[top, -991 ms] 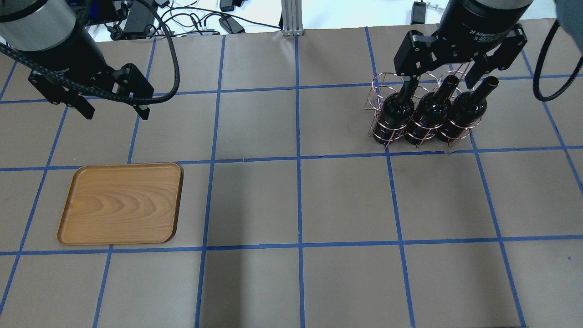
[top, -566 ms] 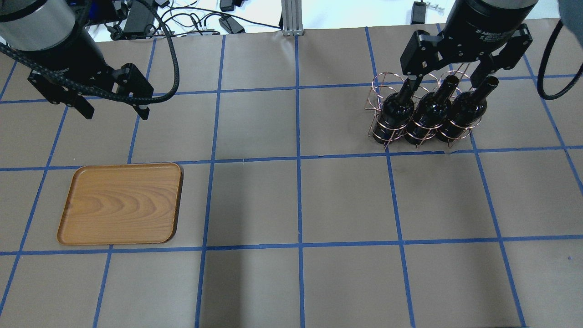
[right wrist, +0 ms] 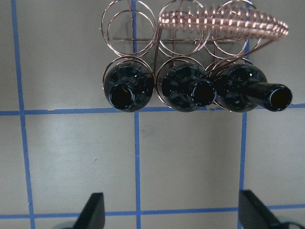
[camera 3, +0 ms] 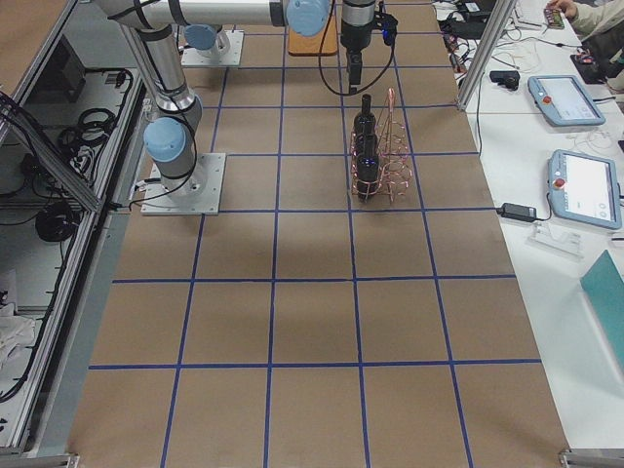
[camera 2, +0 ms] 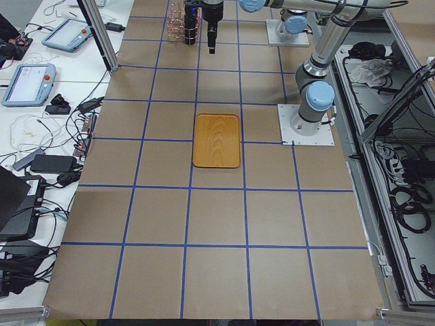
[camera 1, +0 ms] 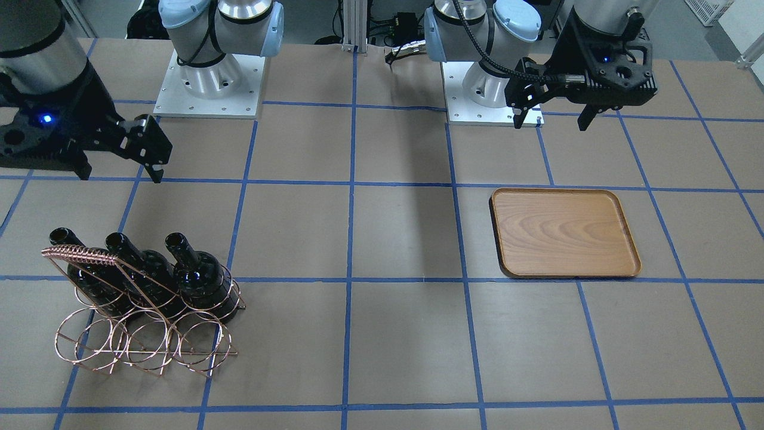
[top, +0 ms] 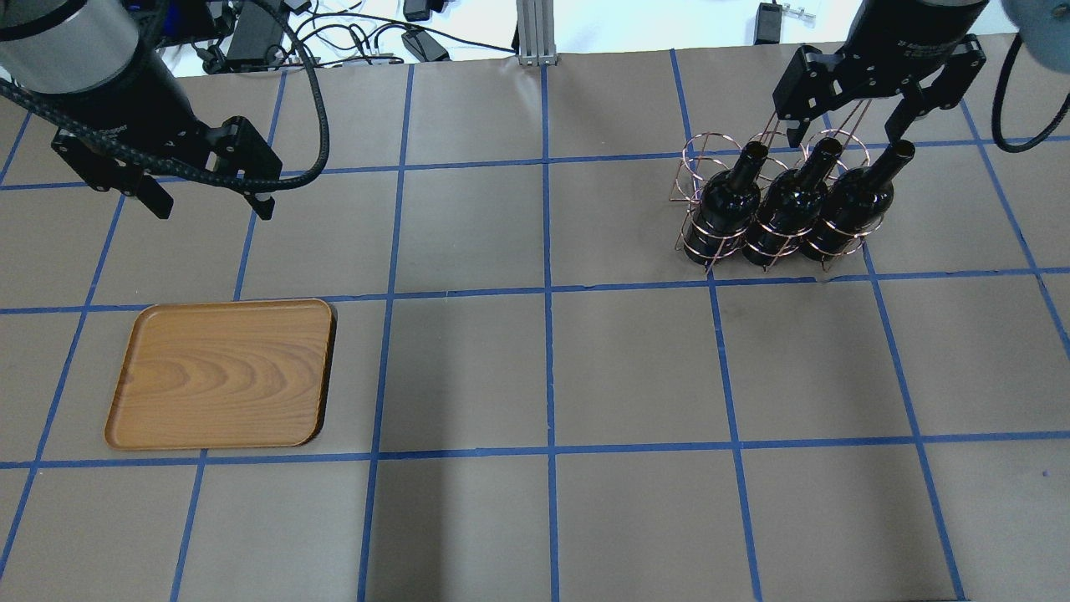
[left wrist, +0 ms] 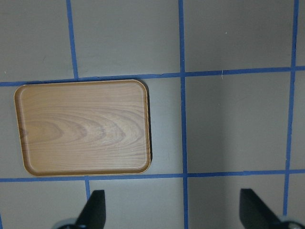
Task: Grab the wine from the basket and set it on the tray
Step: 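Lower the right gripper over the wine rack toward the nearest bottle, then grasp a dark wine bottle by its neck with the right gripper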
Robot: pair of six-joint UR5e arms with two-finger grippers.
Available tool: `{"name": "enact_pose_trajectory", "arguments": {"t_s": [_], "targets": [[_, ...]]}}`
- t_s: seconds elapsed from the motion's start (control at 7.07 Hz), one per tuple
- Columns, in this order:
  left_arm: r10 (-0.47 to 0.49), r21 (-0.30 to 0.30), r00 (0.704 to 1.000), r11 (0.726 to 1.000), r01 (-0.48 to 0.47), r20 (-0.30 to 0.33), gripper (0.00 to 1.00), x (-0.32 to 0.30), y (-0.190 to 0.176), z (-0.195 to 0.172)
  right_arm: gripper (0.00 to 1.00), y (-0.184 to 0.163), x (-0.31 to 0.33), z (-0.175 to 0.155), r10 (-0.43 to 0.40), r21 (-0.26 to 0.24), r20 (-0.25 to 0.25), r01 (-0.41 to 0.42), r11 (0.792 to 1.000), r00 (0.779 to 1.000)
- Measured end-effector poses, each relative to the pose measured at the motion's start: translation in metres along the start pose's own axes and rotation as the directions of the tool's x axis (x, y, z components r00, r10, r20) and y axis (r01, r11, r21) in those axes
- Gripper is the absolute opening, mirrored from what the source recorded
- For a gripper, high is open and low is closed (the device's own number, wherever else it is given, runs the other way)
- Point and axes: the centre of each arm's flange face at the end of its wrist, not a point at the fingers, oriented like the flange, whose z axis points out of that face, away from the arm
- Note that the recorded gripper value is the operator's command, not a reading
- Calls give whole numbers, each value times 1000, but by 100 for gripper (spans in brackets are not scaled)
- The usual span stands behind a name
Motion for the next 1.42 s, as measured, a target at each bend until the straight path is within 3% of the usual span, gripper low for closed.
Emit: {"name": "enact_pose_trajectory", "arguments": {"t_s": [0.28,1.42], "targets": [[-1,0,1000,1000,1,0,100,0,0,0,98,-19,3,23,-16,-5,-6,16,1000,1000],[-1,0,1000,1000,1,0,100,0,0,0,96,-34,33,84,-28,-24,9,28,999,1000]]}}
